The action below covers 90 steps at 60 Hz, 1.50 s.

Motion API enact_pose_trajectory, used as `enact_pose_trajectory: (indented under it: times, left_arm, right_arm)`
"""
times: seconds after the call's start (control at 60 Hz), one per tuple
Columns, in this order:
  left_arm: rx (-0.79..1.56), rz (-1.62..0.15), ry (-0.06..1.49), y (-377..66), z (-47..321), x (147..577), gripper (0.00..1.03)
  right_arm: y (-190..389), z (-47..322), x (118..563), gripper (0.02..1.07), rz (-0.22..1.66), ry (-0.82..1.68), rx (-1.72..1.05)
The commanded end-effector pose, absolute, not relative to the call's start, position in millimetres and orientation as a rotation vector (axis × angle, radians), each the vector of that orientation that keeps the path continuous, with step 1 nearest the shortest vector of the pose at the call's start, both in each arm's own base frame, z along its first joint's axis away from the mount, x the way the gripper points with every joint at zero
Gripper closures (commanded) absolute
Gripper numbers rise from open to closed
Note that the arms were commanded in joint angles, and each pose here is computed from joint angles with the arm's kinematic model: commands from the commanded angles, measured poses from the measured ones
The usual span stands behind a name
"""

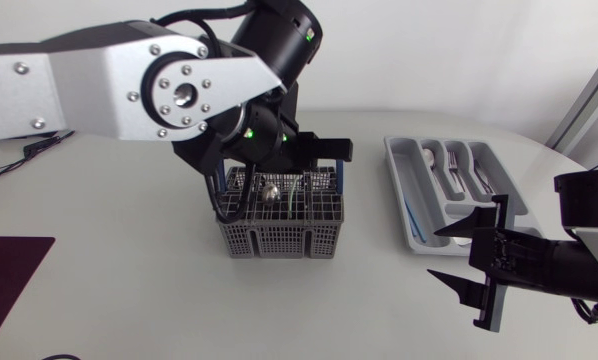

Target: Unload the cutlery basket into the drawer organizer.

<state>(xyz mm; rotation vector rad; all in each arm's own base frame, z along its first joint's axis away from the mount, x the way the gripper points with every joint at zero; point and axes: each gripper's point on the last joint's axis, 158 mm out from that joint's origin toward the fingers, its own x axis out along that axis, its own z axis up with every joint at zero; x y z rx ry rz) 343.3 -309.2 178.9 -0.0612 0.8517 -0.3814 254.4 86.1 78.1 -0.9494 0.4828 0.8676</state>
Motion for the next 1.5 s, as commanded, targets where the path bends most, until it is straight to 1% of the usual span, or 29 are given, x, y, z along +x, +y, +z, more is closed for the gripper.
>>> enact_pose_trajectory:
  times: [0.0,0.183,0.383,0.517,0.583,0.617,0.75,0.983,1.167,1.433,1.483]
  left_arm:
    - [-0.071,-0.415,0.839,-310.1,186.1,330.1,0.85]
    - [-0.092,-0.467,0.766,-310.8,214.4,320.2,0.85]
    - [-0.068,-0.539,0.688,-305.5,248.3,307.9,0.85]
    - [-0.034,-0.623,0.675,-309.4,255.8,295.0,0.85]
    - [-0.01,-0.67,0.686,-313.5,252.3,289.1,0.86]
    - [-0.001,-0.682,0.686,-313.6,251.5,288.8,0.86]
    - [0.052,-0.81,0.73,-325.9,238.0,273.9,0.86]
    - [0.14,-0.989,0.765,-341.7,226.5,245.6,0.88]
    - [0.19,-1.119,0.798,-347.4,219.3,222.9,0.89]
    - [0.19,-1.239,0.794,-355.7,228.2,198.5,0.89]
    - [0.191,-1.252,0.787,-357.3,230.6,195.3,0.89]
  right_arm:
    - [90.6,78.9,249.8,0.31,0.878,0.489,-0.916]
    - [96.4,94.4,250.3,0.31,0.865,0.447,-0.875]
    - [109.1,128.8,252.9,0.31,0.868,0.371,-0.788]
    - [123.4,155.2,249.1,0.31,0.91,0.322,-0.703]
    - [130.9,167.5,244.9,0.31,0.946,0.305,-0.66]
    - [135.3,173.1,241.7,0.29,0.97,0.298,-0.64]
    - [162.8,184.0,228.4,0.28,1.094,0.297,-0.568]
    - [200.4,189.0,209.3,0.27,1.271,0.318,-0.48]
    - [215.2,192.5,209.4,0.27,1.35,0.337,-0.419]
    - [234.6,191.8,200.0,0.28,1.473,0.372,-0.348]
    - [238.4,189.4,197.3,0.31,1.491,0.379,-0.349]
